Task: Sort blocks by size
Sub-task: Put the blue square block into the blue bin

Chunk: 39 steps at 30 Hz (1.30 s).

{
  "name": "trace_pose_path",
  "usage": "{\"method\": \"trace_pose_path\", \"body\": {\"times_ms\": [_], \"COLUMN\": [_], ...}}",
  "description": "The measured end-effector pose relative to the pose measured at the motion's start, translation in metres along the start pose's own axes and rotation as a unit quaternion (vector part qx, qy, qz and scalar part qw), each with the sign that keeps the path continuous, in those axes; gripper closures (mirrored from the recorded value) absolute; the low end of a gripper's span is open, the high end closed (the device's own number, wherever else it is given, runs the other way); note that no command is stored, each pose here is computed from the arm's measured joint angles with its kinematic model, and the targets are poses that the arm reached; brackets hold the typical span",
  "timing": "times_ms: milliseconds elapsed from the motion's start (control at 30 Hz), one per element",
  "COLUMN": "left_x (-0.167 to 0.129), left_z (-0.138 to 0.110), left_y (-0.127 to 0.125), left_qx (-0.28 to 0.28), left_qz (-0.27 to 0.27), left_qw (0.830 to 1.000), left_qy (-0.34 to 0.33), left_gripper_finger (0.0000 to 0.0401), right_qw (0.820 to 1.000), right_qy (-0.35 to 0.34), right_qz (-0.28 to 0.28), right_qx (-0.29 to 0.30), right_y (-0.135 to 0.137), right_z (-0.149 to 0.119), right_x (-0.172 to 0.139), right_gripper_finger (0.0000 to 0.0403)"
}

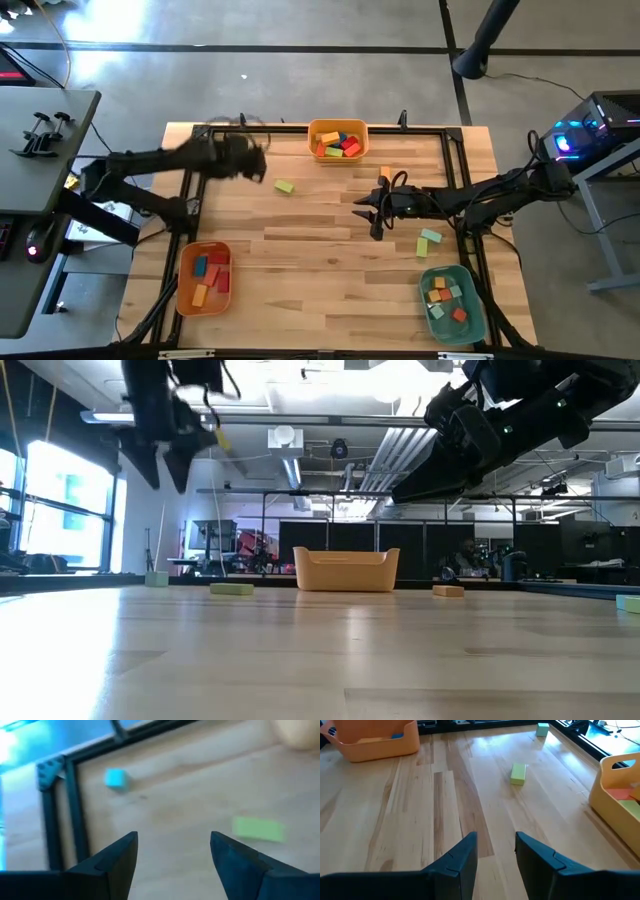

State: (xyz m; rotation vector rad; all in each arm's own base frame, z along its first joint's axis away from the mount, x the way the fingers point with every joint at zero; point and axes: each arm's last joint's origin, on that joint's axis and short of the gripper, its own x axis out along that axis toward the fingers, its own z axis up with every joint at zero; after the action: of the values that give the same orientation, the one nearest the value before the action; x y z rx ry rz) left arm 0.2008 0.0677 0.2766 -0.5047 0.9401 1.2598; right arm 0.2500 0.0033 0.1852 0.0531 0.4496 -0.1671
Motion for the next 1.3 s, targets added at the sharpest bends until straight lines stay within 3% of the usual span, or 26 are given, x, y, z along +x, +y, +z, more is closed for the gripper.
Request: {"method": "trace_pose_path", "body": {"times_ms": [133,333,467,667,833,1100,1300], "left_x": [0.033,0.087,0.134,0.19,0.211,0.226,0.226], "left_z": [0.033,0.071,0.076,0.075,0.082,0.093,0.09], "left_y": [0.024,0.049,0.064,0.082,0.083,0.078,0.078], "left_qx": [0.006,-0.04,-0.058,-0.058,-0.034,-0.018,-0.019], "left_qz": [0.017,-0.052,-0.053,0.001,0.031,0.015,0.006], "left_qw": [0.999,0.994,0.983,0.97,0.97,0.97,0.964], "left_qy": [0.041,0.092,0.167,0.234,0.24,0.243,0.265], "left_gripper_finger": [0.0159,0.0129,0.0128,0.0138,0.0139,0.0141,0.0166], "right_qw": [1.0,1.0,1.0,1.0,1.0,1.0,1.0], "right_qy": [0.0,0.0,0.0,0.0,0.0,0.0,0.0], "right_qz": [0.0,0.0,0.0,0.0,0.0,0.0,0.0], "right_qx": [0.001,0.001,0.01,0.012,0.009,0.013,0.015], "right_y": [0.0,0.0,0.0,0.0,0.0,0.0,0.0], "right_z": [0.0,0.0,0.0,0.0,0.0,0.0,0.0], "right_x": [0.0,0.0,0.0,0.0,0.0,0.0,0.0], "right_gripper_finger": [0.0277,0.0277,0.0277,0.0277,0.0277,0.0277,0.0277]}}
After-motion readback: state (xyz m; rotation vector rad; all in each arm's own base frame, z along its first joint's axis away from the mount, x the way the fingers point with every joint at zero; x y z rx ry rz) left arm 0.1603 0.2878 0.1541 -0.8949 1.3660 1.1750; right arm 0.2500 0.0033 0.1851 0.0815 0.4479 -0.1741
